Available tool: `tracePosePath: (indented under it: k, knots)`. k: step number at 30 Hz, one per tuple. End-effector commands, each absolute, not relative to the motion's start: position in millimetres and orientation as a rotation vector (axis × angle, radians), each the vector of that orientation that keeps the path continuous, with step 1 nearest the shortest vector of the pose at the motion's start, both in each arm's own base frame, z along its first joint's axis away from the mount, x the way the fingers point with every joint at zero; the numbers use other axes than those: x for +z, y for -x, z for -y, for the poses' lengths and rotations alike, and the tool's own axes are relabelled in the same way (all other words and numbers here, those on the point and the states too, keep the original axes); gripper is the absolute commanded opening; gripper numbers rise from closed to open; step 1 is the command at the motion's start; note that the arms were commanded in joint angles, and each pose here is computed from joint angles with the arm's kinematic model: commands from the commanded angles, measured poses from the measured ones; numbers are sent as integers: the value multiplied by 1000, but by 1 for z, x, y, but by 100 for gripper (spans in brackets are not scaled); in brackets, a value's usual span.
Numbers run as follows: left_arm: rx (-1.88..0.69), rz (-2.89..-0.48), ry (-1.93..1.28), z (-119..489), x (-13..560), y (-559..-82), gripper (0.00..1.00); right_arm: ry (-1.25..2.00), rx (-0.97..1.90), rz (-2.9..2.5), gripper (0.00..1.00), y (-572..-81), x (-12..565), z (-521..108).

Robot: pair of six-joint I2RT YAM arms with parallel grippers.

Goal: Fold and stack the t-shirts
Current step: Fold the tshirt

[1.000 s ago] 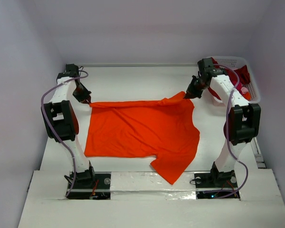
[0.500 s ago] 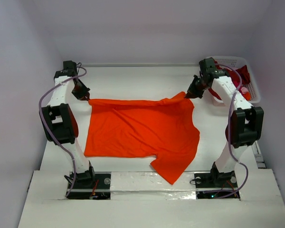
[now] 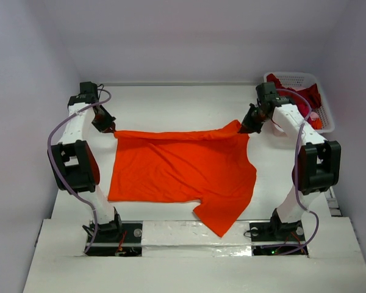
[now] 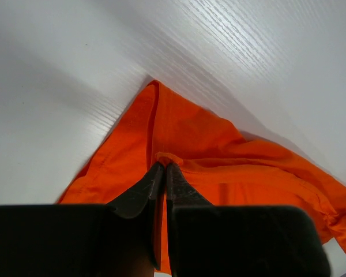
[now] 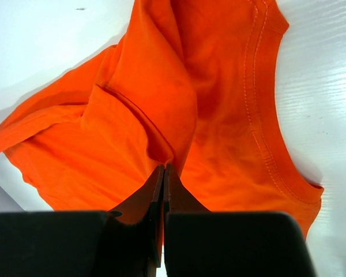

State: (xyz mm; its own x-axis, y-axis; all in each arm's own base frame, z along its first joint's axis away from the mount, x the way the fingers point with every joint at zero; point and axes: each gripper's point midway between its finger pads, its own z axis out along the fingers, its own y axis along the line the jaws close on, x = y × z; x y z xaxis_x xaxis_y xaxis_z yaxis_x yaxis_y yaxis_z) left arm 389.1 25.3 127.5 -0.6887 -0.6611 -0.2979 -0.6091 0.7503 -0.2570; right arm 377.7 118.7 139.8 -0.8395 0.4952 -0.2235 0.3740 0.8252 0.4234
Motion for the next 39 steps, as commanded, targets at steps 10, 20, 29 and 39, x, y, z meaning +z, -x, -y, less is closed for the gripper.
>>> tracePosePath:
  k: [10,20,29,39]
  knots:
    - [-210,-2518,934,-26,157,-376,0,-633,496,-2595,0,-379,159,-113]
    - [-201,-2524,929,-26,161,-369,0,-667,496,-2588,0,-370,158,-112]
    - [-172,-2540,946,-28,149,-361,0,-687,469,-2607,0,-354,146,-107]
    - [-158,-2549,955,-29,145,-357,0,-694,446,-2610,0,-345,142,-103]
